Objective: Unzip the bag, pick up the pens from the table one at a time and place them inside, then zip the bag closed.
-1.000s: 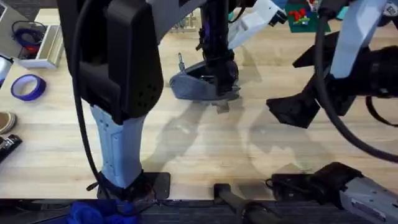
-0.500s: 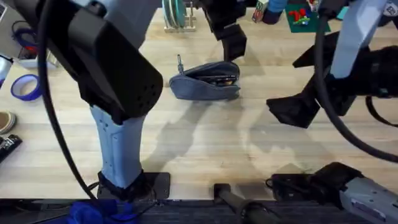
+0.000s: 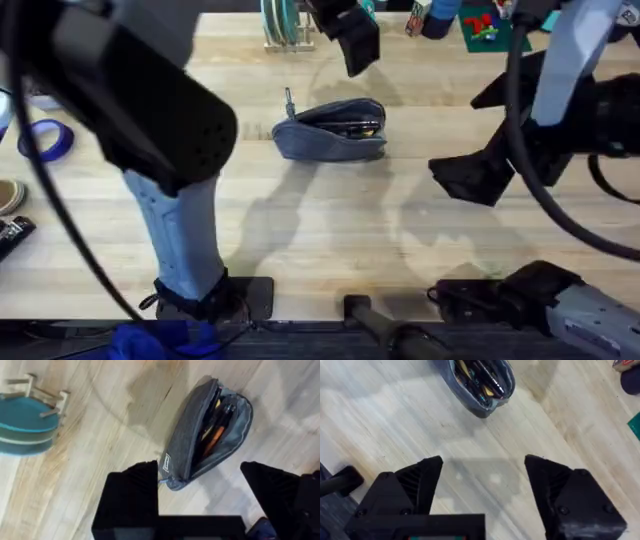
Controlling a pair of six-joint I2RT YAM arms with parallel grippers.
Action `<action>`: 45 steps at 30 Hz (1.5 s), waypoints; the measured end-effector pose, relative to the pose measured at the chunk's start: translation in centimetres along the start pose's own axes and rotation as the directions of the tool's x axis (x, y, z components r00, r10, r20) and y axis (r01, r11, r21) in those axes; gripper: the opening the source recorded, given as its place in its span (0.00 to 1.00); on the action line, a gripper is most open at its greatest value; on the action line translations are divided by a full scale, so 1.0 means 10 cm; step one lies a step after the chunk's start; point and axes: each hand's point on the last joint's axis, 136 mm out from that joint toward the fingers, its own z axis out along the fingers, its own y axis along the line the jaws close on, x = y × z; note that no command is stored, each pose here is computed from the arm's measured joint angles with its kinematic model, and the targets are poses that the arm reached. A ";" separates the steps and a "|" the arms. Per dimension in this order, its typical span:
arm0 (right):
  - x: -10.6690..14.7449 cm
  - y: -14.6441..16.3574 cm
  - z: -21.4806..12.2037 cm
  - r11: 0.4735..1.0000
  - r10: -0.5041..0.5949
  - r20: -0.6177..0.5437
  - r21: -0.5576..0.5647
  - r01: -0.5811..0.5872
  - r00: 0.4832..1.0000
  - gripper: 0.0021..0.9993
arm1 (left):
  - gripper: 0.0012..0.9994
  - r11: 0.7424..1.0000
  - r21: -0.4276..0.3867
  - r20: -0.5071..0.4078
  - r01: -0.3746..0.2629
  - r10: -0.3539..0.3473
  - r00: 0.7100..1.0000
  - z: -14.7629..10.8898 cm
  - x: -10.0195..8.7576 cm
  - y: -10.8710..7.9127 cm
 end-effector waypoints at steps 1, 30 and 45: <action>0.00 0.00 0.00 1.000 0.000 0.000 0.000 0.000 1.000 1.00 | 1.00 1.000 -0.003 0.008 0.006 -0.006 1.000 -0.05 0.02 0.00; -0.02 -0.01 0.00 1.000 0.000 0.007 0.003 0.000 1.000 1.00 | 1.00 0.960 0.090 0.176 0.267 -0.279 0.944 -0.45 1.50 -0.06; -0.02 -0.01 0.00 1.000 -0.001 0.007 0.003 0.001 1.000 1.00 | 1.00 0.943 0.211 0.325 0.258 -0.316 0.891 -0.33 1.84 -0.02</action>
